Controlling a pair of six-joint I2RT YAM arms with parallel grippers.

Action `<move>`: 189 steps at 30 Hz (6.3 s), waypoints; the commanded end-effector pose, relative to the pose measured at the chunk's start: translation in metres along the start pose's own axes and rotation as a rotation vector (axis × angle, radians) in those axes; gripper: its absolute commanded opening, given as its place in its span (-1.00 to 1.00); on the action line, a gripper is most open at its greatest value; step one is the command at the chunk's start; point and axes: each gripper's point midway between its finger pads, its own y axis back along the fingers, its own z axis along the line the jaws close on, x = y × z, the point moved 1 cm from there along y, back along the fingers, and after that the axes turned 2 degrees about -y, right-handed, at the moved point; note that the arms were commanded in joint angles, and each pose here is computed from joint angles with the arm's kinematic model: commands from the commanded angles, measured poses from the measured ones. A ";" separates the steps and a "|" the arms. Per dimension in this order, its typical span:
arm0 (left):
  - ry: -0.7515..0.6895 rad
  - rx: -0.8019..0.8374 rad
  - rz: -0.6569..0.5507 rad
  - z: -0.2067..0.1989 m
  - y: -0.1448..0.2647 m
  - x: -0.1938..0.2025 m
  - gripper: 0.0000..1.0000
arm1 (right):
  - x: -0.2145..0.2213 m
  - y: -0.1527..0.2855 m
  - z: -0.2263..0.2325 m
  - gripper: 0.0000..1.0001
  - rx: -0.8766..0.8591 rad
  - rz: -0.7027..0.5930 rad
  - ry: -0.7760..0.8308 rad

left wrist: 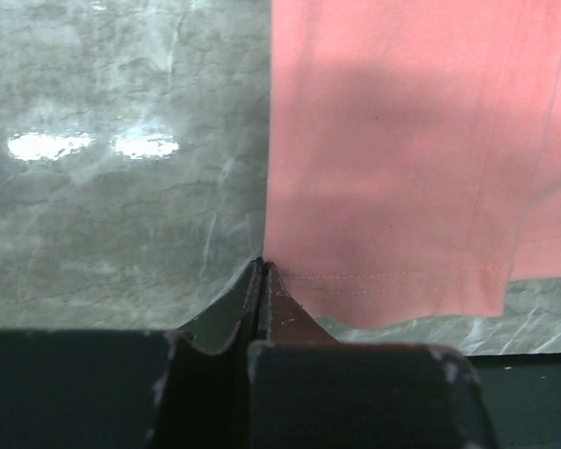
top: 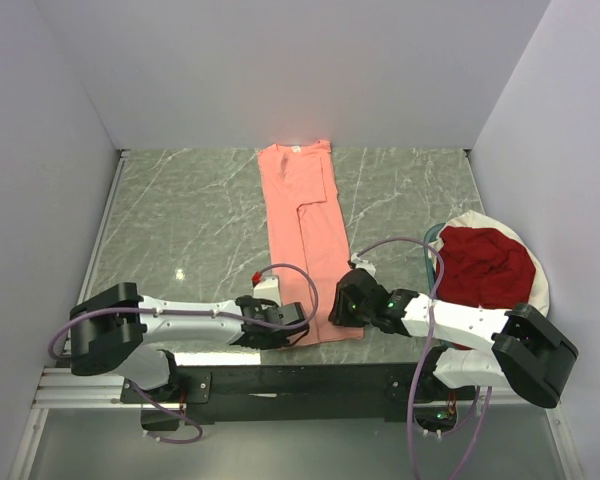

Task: Fold and stack the t-shirts
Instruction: Fold the tshirt

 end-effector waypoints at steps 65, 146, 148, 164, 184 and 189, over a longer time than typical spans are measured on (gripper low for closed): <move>-0.013 0.206 0.161 0.026 0.020 0.023 -0.67 | 0.061 0.047 -0.033 -0.25 -0.054 0.103 -0.117; 0.248 0.215 -0.123 -0.020 -0.012 -0.237 -0.99 | -0.193 0.038 0.050 -1.00 -0.121 -0.279 -0.194; 0.254 0.183 -0.104 -0.016 -0.024 -0.239 -0.99 | -0.199 0.026 0.042 -1.00 -0.089 -0.265 -0.202; 0.285 0.105 -0.100 -0.004 -0.084 -0.311 -0.99 | -0.260 -0.047 0.016 -1.00 -0.052 -0.173 -0.251; 0.252 0.096 -0.113 0.006 -0.097 -0.340 -0.58 | -0.286 -0.067 -0.002 -0.86 -0.036 -0.120 -0.253; 0.246 0.180 -0.188 0.012 -0.063 -0.368 -0.04 | -0.290 -0.050 -0.010 -0.23 0.002 -0.157 -0.236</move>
